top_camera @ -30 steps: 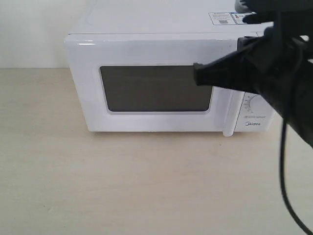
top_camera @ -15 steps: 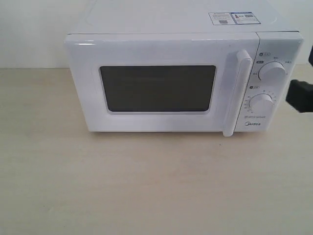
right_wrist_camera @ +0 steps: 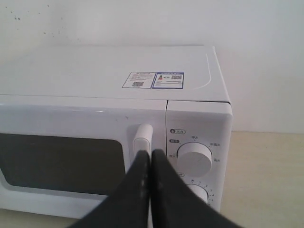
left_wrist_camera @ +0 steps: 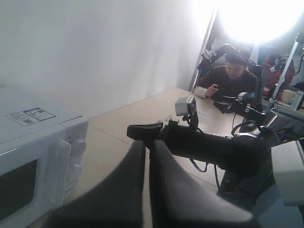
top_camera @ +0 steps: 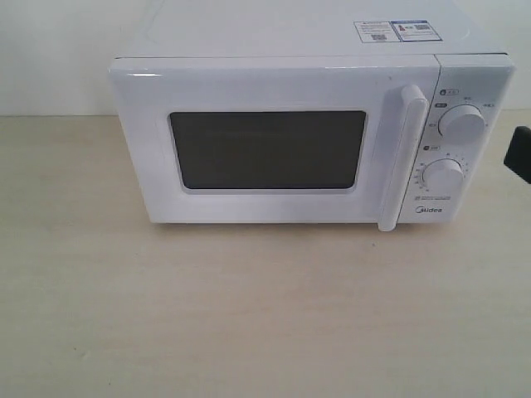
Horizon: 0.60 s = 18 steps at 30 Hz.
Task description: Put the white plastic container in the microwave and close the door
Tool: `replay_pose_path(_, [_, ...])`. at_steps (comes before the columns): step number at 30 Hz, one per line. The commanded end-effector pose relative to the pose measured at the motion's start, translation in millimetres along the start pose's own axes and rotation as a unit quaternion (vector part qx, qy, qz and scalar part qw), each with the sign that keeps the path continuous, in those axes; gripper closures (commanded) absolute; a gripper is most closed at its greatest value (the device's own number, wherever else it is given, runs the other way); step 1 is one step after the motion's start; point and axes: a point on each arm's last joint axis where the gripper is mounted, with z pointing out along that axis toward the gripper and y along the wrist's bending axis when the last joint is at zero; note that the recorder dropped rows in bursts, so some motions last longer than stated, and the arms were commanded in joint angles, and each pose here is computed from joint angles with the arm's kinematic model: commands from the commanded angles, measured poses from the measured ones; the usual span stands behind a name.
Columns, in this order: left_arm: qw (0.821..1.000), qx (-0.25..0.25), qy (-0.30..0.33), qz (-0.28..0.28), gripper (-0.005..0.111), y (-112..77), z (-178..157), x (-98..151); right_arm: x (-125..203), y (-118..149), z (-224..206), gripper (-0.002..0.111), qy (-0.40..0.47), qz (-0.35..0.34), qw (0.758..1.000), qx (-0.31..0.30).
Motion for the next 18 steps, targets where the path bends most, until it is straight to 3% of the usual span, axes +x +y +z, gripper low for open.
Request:
replay_pose_path(1, [1.0,0.003,-0.004,-0.003,0.102,-0.5,0,0,-1,-2,-1,0.108,-0.005,0.001,1.0,0.002])
replay_pose_path(4, [1.0,0.001,0.0,0.001,0.102,-0.2,0,1,-1,-2,-1,0.108,-0.005,0.001,1.0,0.002])
replay_pose_path(6, [0.994,-0.04,0.012,0.104,0.102,-1.7,-13,0,-1,-2,-1,0.108,-0.005,0.001,1.0,0.002])
replay_pose_path(7, [0.978,-0.099,0.005,0.185,0.102,-6.3,-34,-1,-1,-2,-1,0.108,-0.005,0.001,1.0,0.002])
replay_pose_path(10, [0.922,-0.239,-0.024,0.305,0.102,-23.5,-83,8,-1,-2,-1,0.108,-0.005,0.001,1.0,0.002])
replay_pose_path(13, [0.878,-0.339,-0.035,0.335,0.102,-37.0,-113,21,-1,-2,-1,0.108,-0.005,0.001,1.0,0.002])
replay_pose_path(15, [0.834,-0.438,0.006,0.335,0.102,-39.7,-132,36,-1,-2,-1,0.108,-0.005,0.001,1.0,0.002])
replay_pose_path(18, [0.791,-0.523,0.069,0.308,0.102,-32.6,-142,48,-1,-2,-1,0.108,-0.005,0.001,1.0,0.002])
